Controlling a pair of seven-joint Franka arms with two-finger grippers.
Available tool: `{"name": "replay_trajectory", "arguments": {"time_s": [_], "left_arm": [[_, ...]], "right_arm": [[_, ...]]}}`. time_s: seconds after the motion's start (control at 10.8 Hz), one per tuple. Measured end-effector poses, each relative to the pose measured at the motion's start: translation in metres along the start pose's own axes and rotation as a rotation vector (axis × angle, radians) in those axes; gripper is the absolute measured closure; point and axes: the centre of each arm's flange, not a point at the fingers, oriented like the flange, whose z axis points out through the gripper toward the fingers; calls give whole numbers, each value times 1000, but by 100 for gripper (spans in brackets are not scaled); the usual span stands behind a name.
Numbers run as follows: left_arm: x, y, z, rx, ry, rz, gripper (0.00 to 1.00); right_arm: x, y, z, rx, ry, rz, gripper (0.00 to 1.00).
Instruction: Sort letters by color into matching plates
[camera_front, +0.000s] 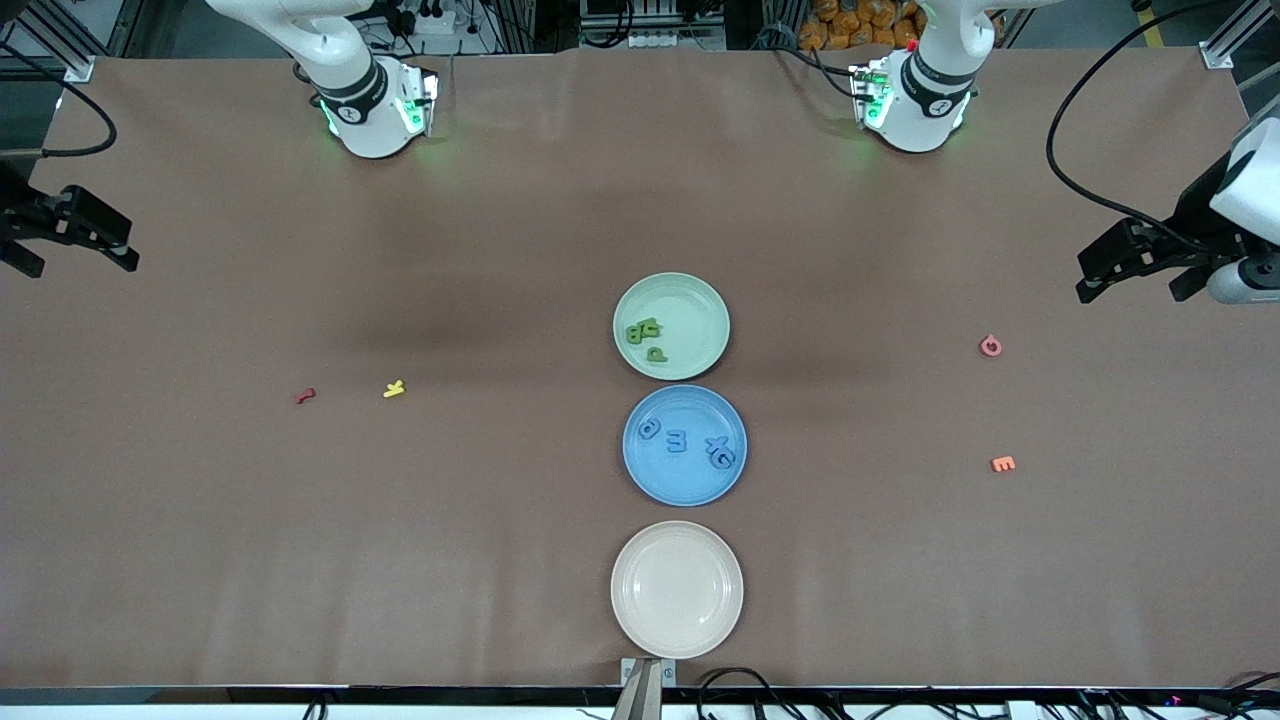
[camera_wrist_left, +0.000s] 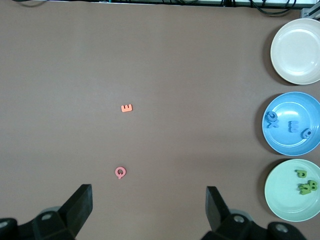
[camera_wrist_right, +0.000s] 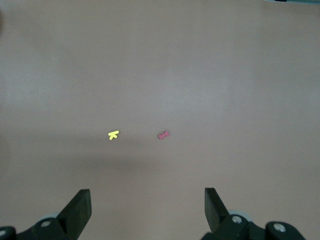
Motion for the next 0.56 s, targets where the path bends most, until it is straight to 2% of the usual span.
{"name": "replay_trajectory", "arguments": {"time_s": [0.19, 0.56], "left_arm": [[0, 0, 0, 0, 1, 0, 0], [0, -1, 0, 0, 2, -2, 0]], "right_arm": [[-1, -7, 1, 53, -13, 20, 0], [-1, -17, 0, 64, -22, 33, 0]]}}
